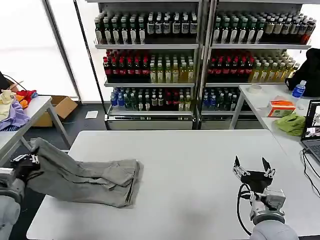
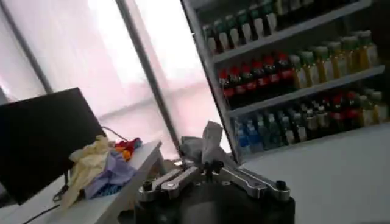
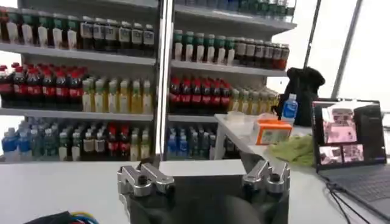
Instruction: Fold and organize the clothes.
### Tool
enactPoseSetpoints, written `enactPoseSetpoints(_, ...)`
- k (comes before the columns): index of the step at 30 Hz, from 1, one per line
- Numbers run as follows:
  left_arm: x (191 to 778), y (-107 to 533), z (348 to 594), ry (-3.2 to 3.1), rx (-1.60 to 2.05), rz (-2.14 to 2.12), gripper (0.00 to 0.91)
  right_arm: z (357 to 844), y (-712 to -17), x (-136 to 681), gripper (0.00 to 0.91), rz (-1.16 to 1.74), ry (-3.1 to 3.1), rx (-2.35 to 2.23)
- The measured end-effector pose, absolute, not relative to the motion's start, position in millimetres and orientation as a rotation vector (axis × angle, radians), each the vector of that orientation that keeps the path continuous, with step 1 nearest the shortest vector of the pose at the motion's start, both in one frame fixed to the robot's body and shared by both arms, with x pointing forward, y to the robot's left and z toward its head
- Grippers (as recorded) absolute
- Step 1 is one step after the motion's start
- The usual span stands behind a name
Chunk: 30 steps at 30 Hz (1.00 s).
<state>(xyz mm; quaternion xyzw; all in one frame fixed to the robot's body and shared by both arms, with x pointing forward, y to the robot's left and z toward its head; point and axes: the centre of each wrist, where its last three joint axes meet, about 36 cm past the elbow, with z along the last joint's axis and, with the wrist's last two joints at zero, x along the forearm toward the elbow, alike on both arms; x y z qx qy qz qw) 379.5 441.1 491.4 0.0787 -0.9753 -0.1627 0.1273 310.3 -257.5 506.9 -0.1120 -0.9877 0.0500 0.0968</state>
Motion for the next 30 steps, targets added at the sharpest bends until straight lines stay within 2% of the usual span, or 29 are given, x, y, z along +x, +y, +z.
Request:
enactPoseSetpoints(14,376,299,459,-2.793,-0.219,-0.233,0.000,513,-260,289,0.907,0.150,-2.909,-0.419)
enactPoseSetpoints(28,376,242,442,-2.716,-0.410,-0.101,0.000,509,-255,276,0.907,0.138,-2.884,-0.454)
enactPoseSetpoints(29,377,240,440,-2.709,-0.417,-0.094,0.615,508,-255,276,0.907,0.137,-2.883,-0.456)
enactPoseSetpoints(30,377,239,439,-2.706,-0.423,-0.090,0.907,508,-254,276,0.907,0.137,-2.882,-0.457)
